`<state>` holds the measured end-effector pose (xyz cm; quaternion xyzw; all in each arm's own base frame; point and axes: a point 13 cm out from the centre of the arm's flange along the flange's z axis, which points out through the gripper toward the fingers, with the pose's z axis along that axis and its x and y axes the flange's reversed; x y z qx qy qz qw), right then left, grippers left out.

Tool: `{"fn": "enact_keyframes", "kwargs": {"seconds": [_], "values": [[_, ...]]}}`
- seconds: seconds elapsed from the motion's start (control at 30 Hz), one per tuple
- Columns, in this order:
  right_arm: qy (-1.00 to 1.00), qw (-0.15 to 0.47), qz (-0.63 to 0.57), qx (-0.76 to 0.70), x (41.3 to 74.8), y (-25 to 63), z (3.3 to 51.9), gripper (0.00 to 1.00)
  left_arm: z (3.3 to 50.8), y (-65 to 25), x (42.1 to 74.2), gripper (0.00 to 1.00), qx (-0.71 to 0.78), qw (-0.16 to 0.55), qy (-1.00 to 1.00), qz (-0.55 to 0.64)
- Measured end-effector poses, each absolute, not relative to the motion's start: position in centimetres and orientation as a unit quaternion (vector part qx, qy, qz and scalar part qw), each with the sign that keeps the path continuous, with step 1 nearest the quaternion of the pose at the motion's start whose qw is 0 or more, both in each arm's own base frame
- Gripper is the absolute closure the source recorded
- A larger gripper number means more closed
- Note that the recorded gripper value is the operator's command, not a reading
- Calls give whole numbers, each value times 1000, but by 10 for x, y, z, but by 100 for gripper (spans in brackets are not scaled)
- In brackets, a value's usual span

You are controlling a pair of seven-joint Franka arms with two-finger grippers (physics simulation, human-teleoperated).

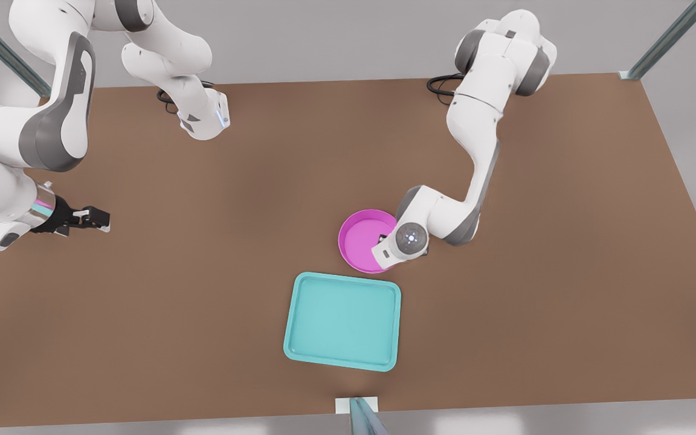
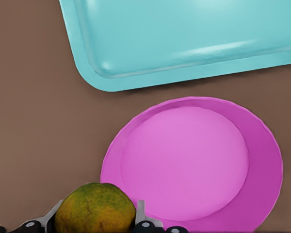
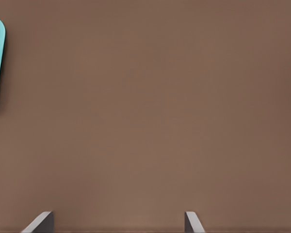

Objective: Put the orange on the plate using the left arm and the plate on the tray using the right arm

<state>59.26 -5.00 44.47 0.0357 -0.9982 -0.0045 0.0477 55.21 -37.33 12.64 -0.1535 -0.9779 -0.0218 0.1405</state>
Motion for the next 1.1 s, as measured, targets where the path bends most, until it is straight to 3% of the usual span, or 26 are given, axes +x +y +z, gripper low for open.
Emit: {"fn": "enact_keyframes", "kwargs": {"seconds": [0.07,0.1,0.17,0.23,0.3,0.37,0.43,0.5,0.63,0.77,0.93,1.1], "values": [[-998,50,-6,36,592,-50,443,0,117,-382,539,21,-138,153,-978,-26],[-998,50,-6,36,592,-50,442,0,114,-388,532,0,-132,160,-978,-25],[-998,51,-6,36,592,-49,442,0,113,-393,522,0,-118,170,-978,-27],[-998,52,-6,36,592,-49,441,0,145,-383,530,0,-95,164,-981,-30],[-997,61,-7,36,591,-49,432,0,247,-313,584,0,-19,111,-993,-23],[-990,123,-7,62,596,-13,366,0,351,-215,626,0,57,60,-996,-21],[-978,174,-36,111,597,74,297,0,399,-146,634,0,100,55,-993,-30],[-969,212,-87,95,596,85,239,0,438,-103,628,0,120,59,-991,-23],[-942,257,-207,63,512,169,180,0,465,-70,567,0,88,76,-993,-2],[-938,220,-261,55,464,321,135,0,460,-51,567,0,80,76,-994,-12],[-958,112,-262,35,480,428,105,0,456,-21,567,0,86,83,-993,-16],[-962,34,-270,-14,521,473,96,0,450,-16,568,0,75,90,-993,-17]]}}
